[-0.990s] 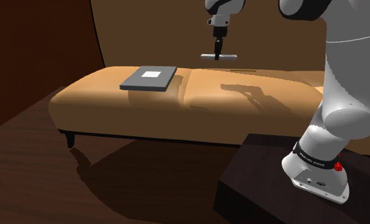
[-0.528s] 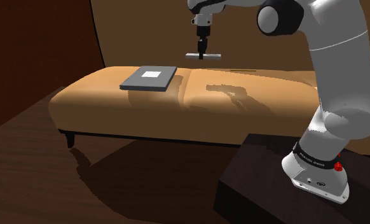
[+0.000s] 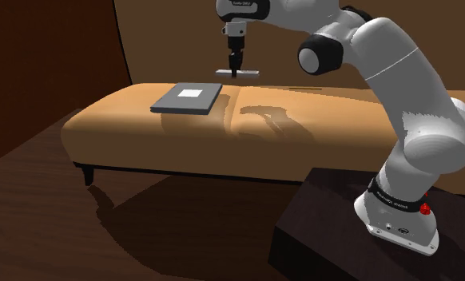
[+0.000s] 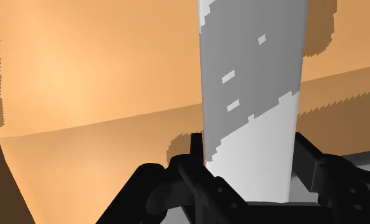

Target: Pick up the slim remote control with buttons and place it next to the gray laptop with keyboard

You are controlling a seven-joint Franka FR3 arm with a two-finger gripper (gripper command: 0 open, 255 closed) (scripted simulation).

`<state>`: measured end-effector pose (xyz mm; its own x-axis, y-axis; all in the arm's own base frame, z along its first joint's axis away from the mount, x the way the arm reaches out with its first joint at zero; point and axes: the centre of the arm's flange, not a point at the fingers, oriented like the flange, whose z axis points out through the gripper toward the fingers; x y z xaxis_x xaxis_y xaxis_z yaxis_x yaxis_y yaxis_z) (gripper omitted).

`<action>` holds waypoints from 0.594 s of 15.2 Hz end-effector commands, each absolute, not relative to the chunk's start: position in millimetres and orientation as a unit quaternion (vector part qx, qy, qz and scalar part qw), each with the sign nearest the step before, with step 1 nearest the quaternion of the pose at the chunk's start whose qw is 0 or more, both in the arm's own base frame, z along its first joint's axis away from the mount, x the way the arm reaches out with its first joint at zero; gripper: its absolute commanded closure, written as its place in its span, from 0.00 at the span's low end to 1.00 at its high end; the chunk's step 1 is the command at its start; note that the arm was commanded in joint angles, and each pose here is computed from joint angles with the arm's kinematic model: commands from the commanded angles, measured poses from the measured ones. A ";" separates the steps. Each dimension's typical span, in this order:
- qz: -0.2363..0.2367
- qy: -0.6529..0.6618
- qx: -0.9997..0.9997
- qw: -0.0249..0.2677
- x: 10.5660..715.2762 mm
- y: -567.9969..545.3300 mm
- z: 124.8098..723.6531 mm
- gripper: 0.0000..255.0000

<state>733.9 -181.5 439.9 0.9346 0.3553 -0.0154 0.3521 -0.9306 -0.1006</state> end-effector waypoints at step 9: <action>0.016 -0.180 -0.982 0.048 734.5 -180.4 387.1 1.00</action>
